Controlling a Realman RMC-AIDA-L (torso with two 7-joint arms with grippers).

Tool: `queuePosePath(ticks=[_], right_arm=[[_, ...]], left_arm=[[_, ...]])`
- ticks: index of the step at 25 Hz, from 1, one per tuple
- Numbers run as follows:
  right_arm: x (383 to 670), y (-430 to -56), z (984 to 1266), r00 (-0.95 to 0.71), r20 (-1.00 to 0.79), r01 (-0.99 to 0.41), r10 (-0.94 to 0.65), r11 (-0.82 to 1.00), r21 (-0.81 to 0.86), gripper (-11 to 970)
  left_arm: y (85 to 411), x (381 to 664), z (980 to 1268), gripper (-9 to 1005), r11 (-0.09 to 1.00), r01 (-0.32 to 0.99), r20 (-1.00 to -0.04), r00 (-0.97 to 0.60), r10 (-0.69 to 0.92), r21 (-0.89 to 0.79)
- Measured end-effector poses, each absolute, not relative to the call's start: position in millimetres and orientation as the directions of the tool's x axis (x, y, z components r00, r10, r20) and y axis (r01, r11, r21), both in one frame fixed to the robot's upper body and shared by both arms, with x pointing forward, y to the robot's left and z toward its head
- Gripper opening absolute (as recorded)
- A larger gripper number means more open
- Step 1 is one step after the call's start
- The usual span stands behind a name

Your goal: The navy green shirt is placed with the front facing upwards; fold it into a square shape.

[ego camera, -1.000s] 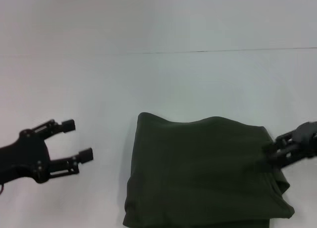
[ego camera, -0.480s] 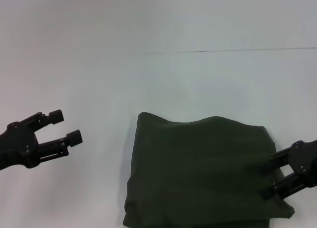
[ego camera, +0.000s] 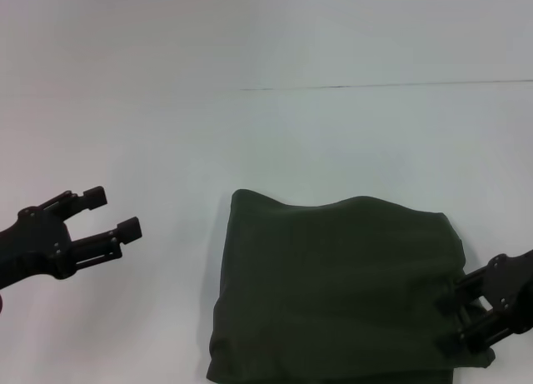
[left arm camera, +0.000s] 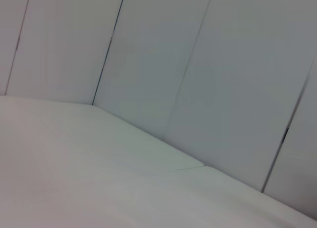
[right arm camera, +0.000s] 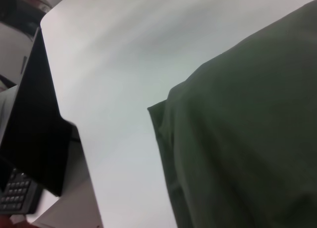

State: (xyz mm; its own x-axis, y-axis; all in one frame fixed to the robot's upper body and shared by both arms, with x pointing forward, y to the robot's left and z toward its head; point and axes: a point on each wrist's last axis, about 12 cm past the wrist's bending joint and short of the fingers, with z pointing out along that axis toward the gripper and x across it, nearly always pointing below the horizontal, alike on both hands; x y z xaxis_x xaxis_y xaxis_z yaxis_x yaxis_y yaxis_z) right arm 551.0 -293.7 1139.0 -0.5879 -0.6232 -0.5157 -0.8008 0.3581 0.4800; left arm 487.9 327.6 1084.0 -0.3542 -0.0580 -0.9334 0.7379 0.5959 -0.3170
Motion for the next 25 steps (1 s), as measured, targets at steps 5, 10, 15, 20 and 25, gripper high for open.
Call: queuePosePath(ticks=[5,10,15,20,25], right_arm=[[549,-286,1139,-0.589,-0.504,-0.793,-0.632,0.332,0.511,803],[544,-282,1134,-0.596,-0.482,-0.776,-0.642,0.307,0.551,802],[539,-281,1130,-0.605,-0.455,-0.762,-0.654,0.307,0.57,803],[537,-281,1123,-0.612,-0.442,-0.753,-0.656,0.313,0.579,803],[535,-278,1114,-0.613,-0.419,-0.745,-0.67,0.313,0.589,804]], left_arm=[[327,490,1084,949,0.606,0.731,-0.934,-0.351,-0.061,-0.314],[328,492,1084,949,0.612,0.726,-0.935,-0.35,-0.062,-0.313],[328,493,1083,949,0.618,0.722,-0.935,-0.35,-0.062,-0.311],[326,493,1083,949,0.614,0.726,-0.936,-0.347,-0.063,-0.311],[326,493,1082,949,0.613,0.727,-0.936,-0.346,-0.062,-0.309]])
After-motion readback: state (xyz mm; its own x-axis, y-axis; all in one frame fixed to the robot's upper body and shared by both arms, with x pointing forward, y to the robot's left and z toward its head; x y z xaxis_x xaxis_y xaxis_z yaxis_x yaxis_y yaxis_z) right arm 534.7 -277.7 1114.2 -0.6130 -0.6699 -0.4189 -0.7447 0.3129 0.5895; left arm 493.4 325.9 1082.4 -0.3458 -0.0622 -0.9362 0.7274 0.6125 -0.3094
